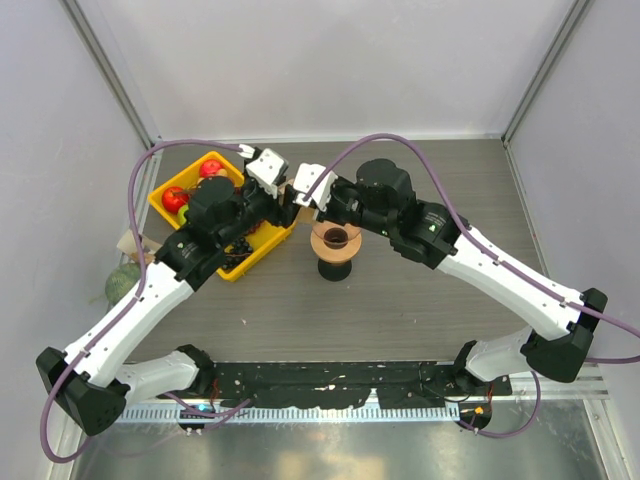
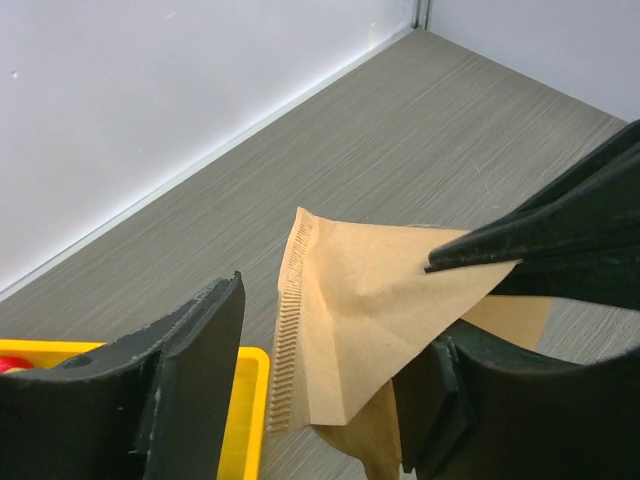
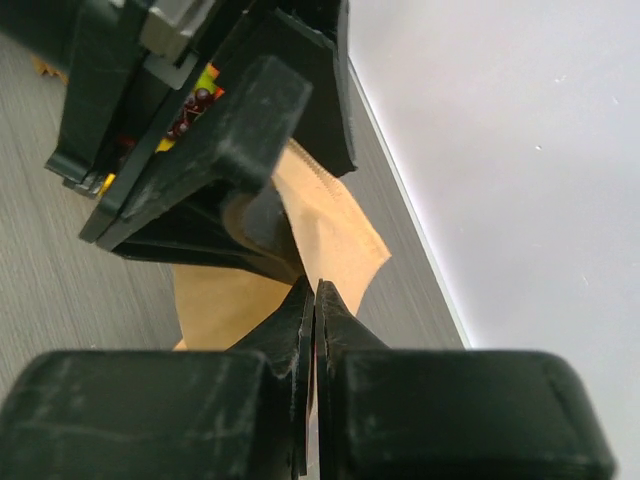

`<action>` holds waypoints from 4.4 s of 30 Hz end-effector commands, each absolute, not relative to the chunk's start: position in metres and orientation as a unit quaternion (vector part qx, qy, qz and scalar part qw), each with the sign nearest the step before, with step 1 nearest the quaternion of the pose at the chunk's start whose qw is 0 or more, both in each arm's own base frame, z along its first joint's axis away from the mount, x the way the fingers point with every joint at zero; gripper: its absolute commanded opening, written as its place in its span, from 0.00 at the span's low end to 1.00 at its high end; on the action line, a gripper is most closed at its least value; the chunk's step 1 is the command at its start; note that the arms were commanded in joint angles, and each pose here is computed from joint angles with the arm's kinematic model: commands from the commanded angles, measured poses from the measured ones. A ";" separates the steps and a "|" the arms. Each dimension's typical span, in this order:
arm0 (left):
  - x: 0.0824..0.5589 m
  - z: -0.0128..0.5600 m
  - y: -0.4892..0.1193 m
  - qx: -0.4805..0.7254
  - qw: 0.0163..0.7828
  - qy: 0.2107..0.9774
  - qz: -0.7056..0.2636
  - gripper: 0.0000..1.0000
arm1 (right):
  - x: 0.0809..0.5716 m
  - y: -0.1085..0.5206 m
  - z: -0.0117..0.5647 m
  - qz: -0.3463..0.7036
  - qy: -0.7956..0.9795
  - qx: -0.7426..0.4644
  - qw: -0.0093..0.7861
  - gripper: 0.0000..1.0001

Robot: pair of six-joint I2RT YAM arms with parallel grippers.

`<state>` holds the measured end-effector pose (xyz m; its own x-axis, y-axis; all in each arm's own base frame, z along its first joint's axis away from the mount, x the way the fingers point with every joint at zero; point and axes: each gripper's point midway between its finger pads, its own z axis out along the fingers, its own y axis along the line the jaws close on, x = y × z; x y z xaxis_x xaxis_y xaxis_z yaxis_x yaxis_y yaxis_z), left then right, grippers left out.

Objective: Place the coffee filter in the dripper

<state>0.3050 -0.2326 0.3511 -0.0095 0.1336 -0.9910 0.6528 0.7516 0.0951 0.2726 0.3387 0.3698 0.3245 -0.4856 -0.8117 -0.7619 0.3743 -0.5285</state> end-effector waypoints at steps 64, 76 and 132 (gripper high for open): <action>0.313 0.429 -0.254 -0.004 0.620 0.649 -0.442 0.00 | 0.332 0.296 0.439 0.176 0.646 -0.157 0.726 0.56; 0.314 0.415 -0.253 -0.004 0.605 0.673 -0.426 0.13 | 0.332 0.298 0.441 0.180 0.640 -0.175 0.726 0.05; 0.320 0.411 -0.262 0.134 0.631 0.688 -0.332 0.01 | 0.335 0.321 0.412 0.155 0.680 -0.210 0.685 0.05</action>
